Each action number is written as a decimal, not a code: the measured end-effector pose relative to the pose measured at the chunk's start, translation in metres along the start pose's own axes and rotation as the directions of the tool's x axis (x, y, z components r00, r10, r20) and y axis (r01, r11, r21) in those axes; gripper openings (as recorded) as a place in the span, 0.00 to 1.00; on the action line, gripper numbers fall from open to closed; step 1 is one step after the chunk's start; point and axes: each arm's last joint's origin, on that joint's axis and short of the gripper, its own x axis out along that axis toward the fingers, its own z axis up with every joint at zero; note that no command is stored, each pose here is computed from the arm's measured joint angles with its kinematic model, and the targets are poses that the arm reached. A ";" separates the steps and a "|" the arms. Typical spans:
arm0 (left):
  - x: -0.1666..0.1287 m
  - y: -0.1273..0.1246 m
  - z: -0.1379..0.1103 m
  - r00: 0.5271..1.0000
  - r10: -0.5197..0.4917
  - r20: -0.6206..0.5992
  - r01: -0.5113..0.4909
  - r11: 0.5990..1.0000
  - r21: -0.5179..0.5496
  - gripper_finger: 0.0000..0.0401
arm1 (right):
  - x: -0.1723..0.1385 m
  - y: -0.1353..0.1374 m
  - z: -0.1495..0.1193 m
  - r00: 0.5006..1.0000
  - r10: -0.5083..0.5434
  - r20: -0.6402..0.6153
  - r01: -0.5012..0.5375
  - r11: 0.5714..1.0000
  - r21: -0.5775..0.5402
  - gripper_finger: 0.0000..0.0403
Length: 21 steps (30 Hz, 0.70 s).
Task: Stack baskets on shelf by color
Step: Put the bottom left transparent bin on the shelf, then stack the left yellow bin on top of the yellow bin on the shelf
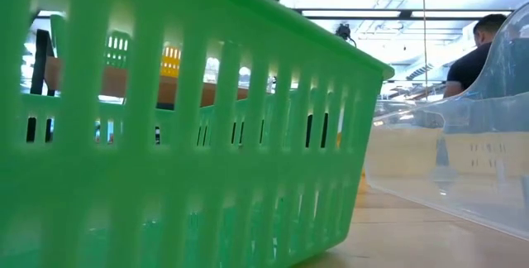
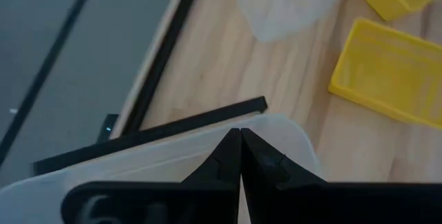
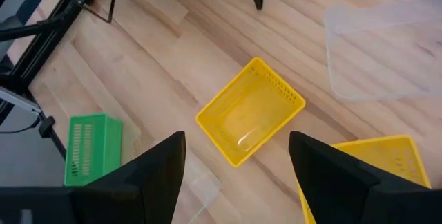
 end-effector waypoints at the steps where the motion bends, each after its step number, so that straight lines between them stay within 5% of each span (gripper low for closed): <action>1: -0.005 0.000 0.000 1.000 0.003 0.008 -0.003 1.000 -0.006 0.03 | 0.000 0.001 -0.001 1.000 0.003 -0.003 -0.003 1.000 -0.005 0.65; 13: -0.081 -0.027 0.003 0.972 -0.033 0.233 0.047 0.997 -0.054 0.10 | 0.017 0.019 -0.012 0.992 -0.036 -0.124 0.013 0.983 -0.181 0.65; 21: -0.129 -0.062 -0.002 0.922 -0.114 0.370 0.161 0.982 -0.098 0.13 | 0.063 0.046 -0.015 0.955 -0.176 -0.239 0.057 0.898 -0.436 0.65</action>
